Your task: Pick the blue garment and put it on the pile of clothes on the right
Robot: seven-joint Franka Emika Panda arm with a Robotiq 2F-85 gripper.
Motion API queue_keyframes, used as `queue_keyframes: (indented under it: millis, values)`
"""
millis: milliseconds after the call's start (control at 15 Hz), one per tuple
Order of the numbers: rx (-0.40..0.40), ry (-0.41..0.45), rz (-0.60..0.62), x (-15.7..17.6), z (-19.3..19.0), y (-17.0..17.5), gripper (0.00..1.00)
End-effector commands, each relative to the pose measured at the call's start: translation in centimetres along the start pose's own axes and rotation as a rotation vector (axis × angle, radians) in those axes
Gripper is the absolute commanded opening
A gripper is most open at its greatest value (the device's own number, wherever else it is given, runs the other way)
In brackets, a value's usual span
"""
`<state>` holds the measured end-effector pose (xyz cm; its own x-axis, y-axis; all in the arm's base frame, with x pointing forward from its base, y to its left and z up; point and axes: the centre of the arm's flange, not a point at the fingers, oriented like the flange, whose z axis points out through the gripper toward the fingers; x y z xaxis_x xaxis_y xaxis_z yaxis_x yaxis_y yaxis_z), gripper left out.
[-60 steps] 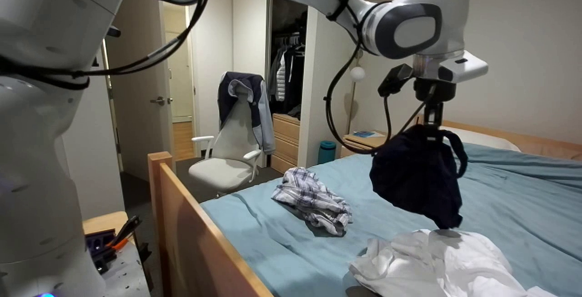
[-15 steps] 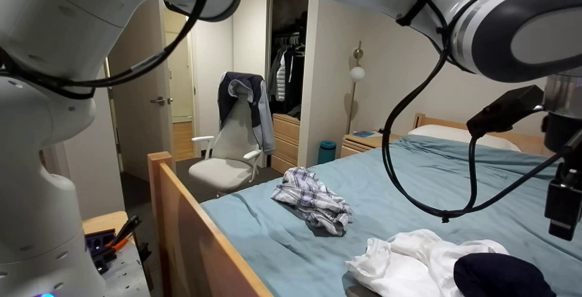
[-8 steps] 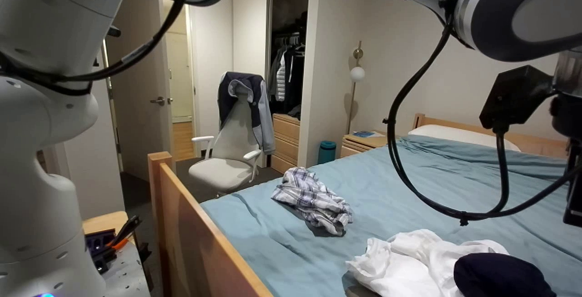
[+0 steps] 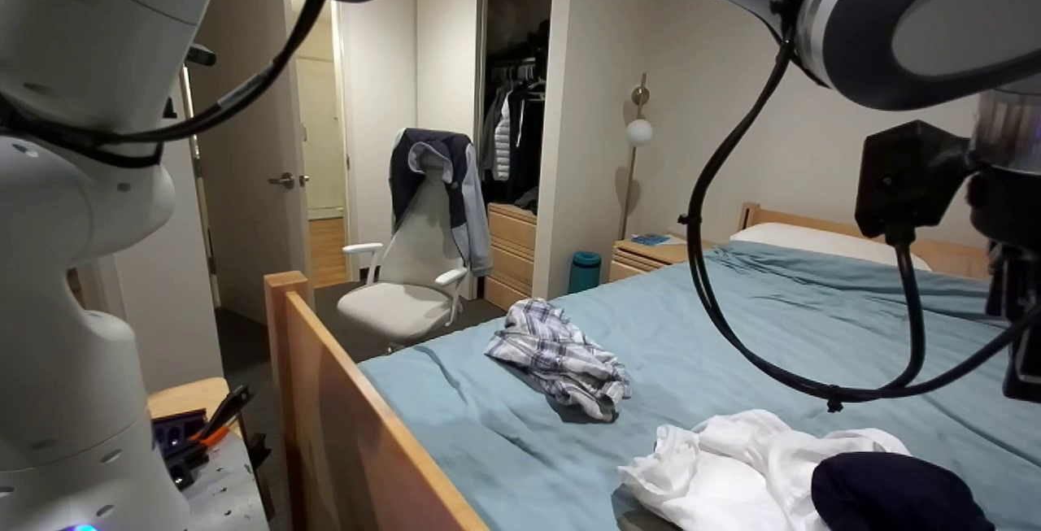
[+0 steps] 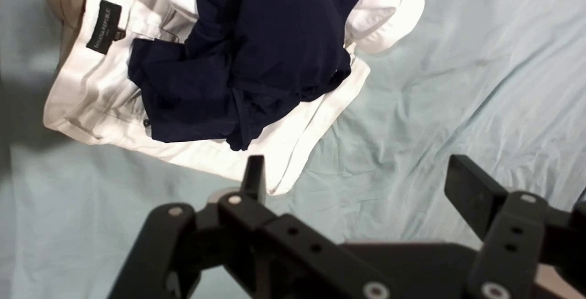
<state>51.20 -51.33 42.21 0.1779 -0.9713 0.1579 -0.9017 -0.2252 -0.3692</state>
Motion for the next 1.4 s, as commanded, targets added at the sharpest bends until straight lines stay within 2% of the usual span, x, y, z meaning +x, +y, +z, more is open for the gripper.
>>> queue_keyframes:
  millis: [0, 267, 533, 600, 733, 933, 1067, 1333]
  values:
    - [0.03, -0.059, -0.193, -6.0, -3.8, 4.4, 1.0]
    - [0.016, -0.163, -0.398, -7.6, -7.6, 9.0, 1.0]
    - [0.028, -0.296, -0.579, -9.4, -12.7, 15.8, 1.0]
    - [0.023, -0.26, -0.492, -7.3, -9.7, 12.4, 1.0]
    - [0.042, -0.283, -0.531, -8.1, -11.9, 15.0, 1.0]
    - [0.062, -0.28, -0.561, -8.3, -12.4, 14.7, 1.0]
    - [0.049, -0.283, -0.723, -12.2, -13.1, 13.7, 1.0]
    - [0.001, -0.352, -0.926, -20.9, -13.8, 13.3, 1.0]
